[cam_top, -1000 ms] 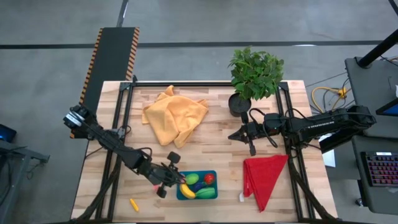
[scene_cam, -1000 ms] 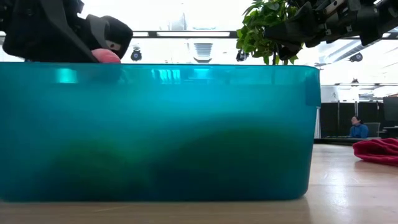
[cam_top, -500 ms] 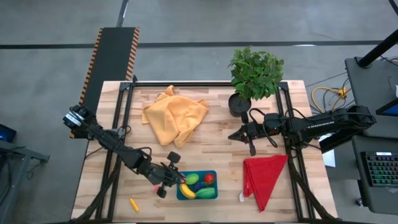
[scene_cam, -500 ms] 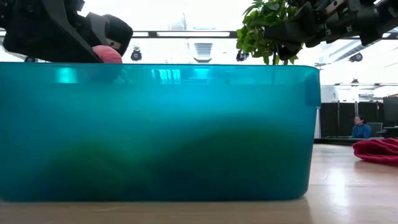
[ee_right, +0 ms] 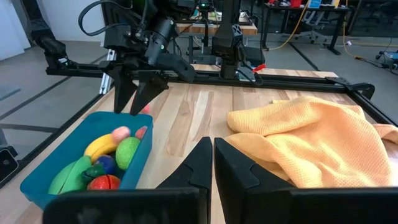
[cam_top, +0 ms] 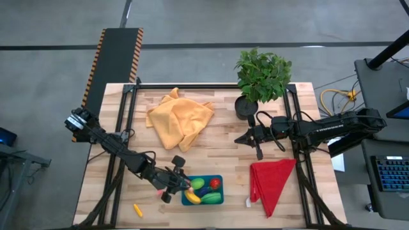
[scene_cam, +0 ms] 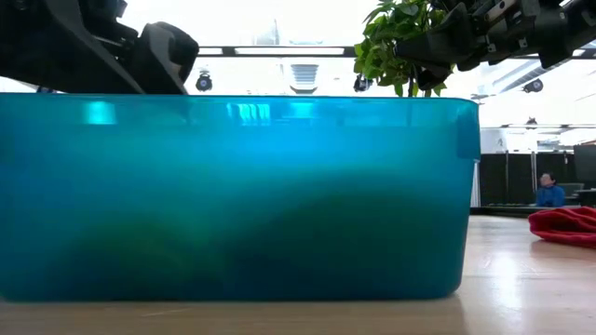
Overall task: Pick and placing Produce into tupperware
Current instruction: Put the pink peach into the blue bin
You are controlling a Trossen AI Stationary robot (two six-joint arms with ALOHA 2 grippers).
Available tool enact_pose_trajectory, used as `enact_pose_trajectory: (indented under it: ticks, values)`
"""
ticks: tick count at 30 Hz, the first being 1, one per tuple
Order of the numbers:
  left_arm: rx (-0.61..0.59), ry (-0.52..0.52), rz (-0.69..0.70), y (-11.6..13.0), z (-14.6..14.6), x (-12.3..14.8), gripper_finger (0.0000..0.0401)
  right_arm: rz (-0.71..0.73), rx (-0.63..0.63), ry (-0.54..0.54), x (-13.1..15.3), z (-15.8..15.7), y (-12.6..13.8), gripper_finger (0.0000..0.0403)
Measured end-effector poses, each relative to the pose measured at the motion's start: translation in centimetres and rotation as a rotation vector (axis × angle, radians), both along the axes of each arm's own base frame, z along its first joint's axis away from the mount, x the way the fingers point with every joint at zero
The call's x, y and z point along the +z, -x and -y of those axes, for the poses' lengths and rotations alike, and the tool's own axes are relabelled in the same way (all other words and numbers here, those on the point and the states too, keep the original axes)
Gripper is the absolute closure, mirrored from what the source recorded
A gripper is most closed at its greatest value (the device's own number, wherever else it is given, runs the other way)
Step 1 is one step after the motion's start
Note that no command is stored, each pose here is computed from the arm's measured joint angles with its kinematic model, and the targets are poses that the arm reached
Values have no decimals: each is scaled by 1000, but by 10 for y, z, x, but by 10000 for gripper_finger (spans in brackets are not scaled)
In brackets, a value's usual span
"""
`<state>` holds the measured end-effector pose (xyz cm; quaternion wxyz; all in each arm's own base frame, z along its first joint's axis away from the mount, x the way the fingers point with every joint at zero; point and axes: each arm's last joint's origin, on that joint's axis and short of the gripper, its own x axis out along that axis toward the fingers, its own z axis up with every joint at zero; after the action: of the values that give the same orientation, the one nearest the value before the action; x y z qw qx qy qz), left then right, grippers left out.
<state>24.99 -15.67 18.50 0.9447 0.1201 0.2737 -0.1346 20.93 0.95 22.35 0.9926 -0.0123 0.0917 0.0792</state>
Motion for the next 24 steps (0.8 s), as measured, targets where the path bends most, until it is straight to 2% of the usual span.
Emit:
enact_pose_trajectory:
  ticks: [3, 11, 17, 22, 24]
  values:
    - [1, 1, -1, 0, 0, 0, 218, 0, 0, 0, 0, 0, 0, 394]
    - [37, 47, -35, 0, 1, 7, 214, 0, 0, 0, 0, 0, 0, 394]
    - [113, 115, -114, 9, -5, 14, 214, -1, 0, 0, 0, 0, 0, 394]
    - [185, 199, -169, 17, -11, 20, 214, -1, 0, 0, 0, 0, 0, 394]
    - [180, 246, -198, 19, -10, 21, 214, -1, 0, 0, 0, 0, 0, 394]
